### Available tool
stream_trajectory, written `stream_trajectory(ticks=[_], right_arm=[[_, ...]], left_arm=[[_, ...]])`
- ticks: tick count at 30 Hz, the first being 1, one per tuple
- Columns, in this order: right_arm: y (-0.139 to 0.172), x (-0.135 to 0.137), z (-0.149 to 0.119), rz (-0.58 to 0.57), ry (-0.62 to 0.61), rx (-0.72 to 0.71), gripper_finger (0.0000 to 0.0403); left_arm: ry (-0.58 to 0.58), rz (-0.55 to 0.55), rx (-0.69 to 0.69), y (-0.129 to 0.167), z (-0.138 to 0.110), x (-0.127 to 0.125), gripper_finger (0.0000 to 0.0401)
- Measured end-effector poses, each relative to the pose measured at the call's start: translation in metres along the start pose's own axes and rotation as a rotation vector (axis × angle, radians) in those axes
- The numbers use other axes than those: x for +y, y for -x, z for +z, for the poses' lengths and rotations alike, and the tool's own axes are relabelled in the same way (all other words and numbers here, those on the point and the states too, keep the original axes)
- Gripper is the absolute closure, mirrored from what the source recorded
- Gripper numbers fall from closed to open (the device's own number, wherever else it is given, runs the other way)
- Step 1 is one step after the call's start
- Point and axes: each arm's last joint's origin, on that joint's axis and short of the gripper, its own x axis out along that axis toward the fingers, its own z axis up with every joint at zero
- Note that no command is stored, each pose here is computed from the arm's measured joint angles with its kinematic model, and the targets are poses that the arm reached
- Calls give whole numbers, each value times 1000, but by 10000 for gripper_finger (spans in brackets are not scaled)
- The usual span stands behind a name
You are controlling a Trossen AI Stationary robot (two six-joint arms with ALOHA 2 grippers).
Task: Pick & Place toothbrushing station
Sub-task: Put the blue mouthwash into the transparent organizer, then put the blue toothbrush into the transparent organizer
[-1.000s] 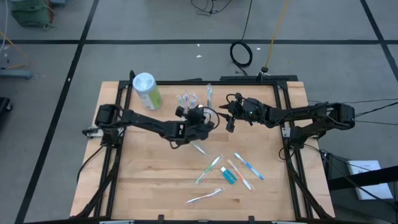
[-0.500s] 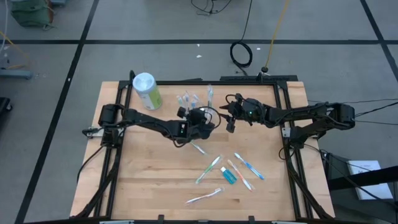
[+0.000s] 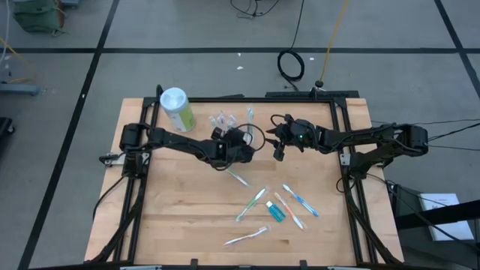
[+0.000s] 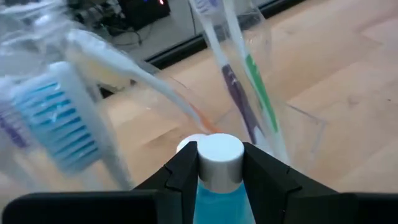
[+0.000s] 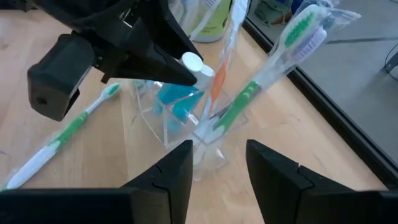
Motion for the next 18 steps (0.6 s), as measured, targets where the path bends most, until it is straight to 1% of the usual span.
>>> stream_trajectory(ticks=[2,6,10,13,15,18], right_arm=[[0,0,0,0,-1,0,261],[0,0,0,0,0,0,261],[0,0,0,0,1,0,261],[0,0,0,0,5,0,261],[0,0,0,0,13,0,261],[0,0,0,0,26,0,261]], left_arm=[[-5,-15,17,-2,2,2,291],[-51,-17,27,-6,4,4,283],[-57,-18,31,-8,4,5,260],[-81,-59,57,-8,4,4,237],[-99,-62,58,-8,4,4,225],[-98,-63,48,-3,8,5,216]])
